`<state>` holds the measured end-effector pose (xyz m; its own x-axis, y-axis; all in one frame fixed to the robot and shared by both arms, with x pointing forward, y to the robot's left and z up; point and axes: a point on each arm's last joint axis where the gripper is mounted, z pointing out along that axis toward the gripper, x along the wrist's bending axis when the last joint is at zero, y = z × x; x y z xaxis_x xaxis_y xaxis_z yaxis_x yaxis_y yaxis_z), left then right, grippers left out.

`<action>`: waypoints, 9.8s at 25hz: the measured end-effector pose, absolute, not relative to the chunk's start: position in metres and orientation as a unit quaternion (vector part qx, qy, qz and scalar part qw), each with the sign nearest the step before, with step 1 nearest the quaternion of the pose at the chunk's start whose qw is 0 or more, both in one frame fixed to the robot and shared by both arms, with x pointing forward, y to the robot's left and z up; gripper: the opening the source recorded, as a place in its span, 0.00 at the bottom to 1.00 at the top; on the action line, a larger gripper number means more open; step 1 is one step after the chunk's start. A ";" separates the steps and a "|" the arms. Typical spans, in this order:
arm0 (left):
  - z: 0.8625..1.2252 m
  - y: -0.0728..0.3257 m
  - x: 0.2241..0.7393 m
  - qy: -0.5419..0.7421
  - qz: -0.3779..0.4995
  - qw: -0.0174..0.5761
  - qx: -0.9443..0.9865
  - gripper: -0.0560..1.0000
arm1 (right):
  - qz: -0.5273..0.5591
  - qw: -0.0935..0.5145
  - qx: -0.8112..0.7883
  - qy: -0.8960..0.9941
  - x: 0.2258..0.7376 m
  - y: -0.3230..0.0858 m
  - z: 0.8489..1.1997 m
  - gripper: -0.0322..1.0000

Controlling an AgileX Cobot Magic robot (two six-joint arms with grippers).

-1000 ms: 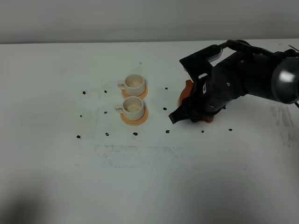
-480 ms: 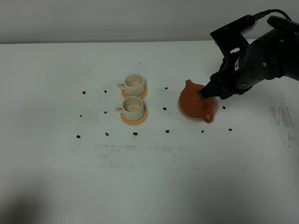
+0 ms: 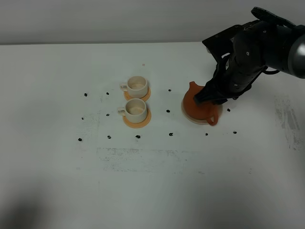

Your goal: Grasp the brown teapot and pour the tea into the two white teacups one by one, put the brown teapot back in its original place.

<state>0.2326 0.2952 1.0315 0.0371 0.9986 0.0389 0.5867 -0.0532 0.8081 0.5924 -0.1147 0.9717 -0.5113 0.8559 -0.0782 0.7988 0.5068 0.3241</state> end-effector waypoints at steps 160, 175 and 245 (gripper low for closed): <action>1.032 0.295 0.233 0.612 0.327 0.315 0.648 0.38 | -0.006 0.336 -0.070 0.939 0.550 -0.013 0.954 0.15; 1.032 0.295 0.233 0.612 0.327 0.315 0.648 0.38 | -0.026 0.361 -0.110 0.926 0.554 -0.013 0.957 0.15; 1.032 0.295 0.233 0.612 0.327 0.315 0.648 0.38 | -0.103 0.408 -0.246 0.873 0.556 -0.005 0.957 0.15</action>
<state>0.2326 0.2952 1.0315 0.0371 0.9986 0.0389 0.5867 -0.0532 0.8081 0.5558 -0.0052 0.9571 -0.5470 -0.5131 -0.6614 -0.3453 0.8581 -0.3802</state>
